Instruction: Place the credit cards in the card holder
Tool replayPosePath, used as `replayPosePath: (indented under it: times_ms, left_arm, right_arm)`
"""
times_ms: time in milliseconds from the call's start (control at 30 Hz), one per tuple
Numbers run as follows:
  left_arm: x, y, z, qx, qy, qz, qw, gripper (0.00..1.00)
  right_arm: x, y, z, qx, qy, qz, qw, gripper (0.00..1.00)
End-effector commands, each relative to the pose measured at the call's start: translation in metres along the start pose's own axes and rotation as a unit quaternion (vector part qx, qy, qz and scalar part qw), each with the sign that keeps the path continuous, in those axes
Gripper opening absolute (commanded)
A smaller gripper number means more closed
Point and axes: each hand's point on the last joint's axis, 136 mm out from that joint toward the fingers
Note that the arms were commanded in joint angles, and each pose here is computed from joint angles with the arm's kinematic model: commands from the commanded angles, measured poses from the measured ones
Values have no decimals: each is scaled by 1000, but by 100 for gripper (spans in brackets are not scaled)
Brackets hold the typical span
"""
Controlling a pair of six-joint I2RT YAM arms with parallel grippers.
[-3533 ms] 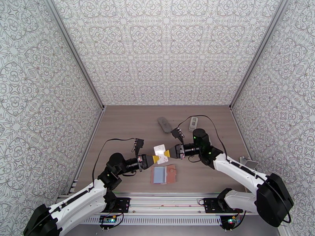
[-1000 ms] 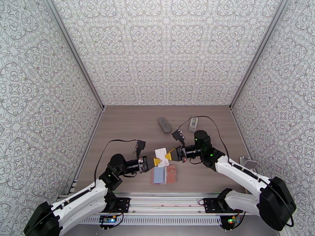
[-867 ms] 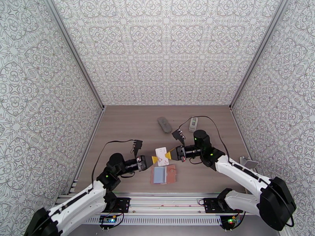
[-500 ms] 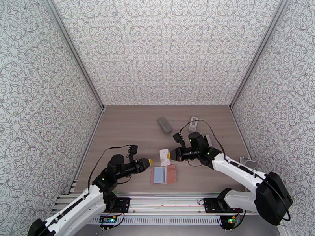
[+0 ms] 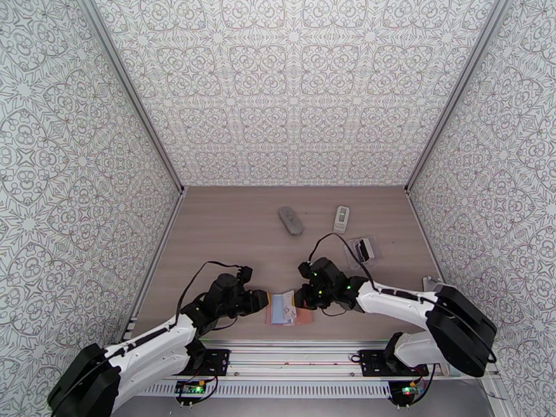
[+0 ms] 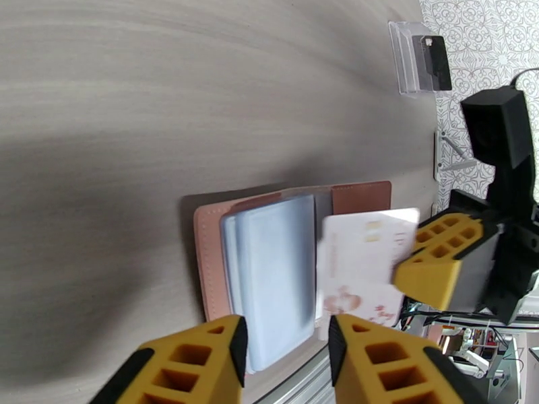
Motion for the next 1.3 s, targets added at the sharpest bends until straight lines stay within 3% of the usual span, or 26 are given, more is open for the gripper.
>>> replayPosePath:
  times_ms: [0, 200, 733, 1267]
  left_arm:
    - [4, 3, -7, -6, 21, -11, 1000, 40]
    - [0, 9, -7, 4, 30, -3, 1000, 39]
    - [-12, 26, 0, 27, 33, 17, 999, 24]
    - [-17, 30, 14, 55, 26, 24, 998, 19]
  right_arm:
    - [6, 6, -10, -28, 8, -13, 999, 0]
    - [8, -1, -18, -59, 6, -24, 998, 0]
    - [6, -12, -5, -35, 5, -26, 999, 0]
    - [8, -13, -8, -27, 43, -54, 997, 0]
Point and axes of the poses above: each hand's point on the last joint's axis, 136 mm out from that joint toward the fingers, its own y axis out along the fingers, its own z axis along the line the jaws close on, x = y × z, and after that the axes turned 11 degrees about -y, right-handed
